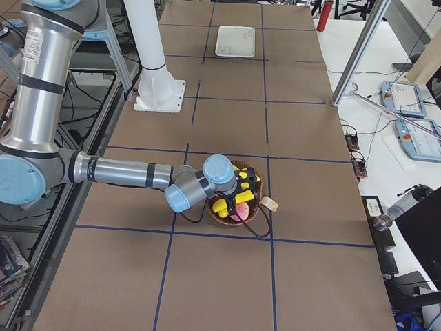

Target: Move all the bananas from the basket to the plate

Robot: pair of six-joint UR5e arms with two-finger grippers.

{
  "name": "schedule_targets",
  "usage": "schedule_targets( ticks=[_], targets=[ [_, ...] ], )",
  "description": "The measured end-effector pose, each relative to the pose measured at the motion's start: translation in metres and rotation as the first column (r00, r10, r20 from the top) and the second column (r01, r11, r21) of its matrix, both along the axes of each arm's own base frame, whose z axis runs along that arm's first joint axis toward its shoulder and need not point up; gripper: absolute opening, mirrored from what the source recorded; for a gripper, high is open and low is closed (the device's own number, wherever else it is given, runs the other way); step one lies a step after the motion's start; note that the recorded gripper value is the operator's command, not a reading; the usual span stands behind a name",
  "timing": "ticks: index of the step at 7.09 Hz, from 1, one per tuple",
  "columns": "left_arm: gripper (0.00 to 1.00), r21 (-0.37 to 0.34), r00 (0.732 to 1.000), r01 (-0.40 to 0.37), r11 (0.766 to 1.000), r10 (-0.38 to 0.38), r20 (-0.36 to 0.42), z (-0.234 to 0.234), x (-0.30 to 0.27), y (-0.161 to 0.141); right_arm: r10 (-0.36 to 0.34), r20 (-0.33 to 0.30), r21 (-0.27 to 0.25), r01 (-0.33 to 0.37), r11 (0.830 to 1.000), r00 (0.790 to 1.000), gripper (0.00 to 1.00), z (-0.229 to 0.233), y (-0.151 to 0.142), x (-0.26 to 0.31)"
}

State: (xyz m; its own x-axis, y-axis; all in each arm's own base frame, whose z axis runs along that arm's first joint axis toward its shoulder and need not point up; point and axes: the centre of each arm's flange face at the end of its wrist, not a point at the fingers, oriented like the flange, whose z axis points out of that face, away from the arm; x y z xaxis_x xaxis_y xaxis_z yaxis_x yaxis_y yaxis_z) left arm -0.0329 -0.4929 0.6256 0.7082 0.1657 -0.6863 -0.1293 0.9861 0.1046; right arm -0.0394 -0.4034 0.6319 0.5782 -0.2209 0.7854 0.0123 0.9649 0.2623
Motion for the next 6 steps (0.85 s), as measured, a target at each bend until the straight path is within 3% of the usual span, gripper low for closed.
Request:
schedule_targets(
  ticks=[3, 4, 6],
  targets=[
    [1.0, 0.009, 1.0, -0.002, 1.0, 0.002, 0.0, -0.004, 0.0, -0.002, -0.038, -0.04, -0.031, 0.037, 0.999, 0.998, 0.98, 0.022, 0.003, -0.021],
    [1.0, 0.012, 1.0, -0.003, 1.0, 0.003, -0.001, -0.004, 0.0, -0.002, -0.044, -0.041, -0.036, 0.043, 0.998, 0.998, 0.87, 0.024, 0.003, -0.024],
    [1.0, 0.016, 1.0, -0.003, 1.0, 0.003, 0.0, -0.006, 0.0, -0.004, -0.056, -0.04, -0.034, 0.055, 0.998, 0.998, 0.4, 0.023, 0.002, -0.029]
  ],
)
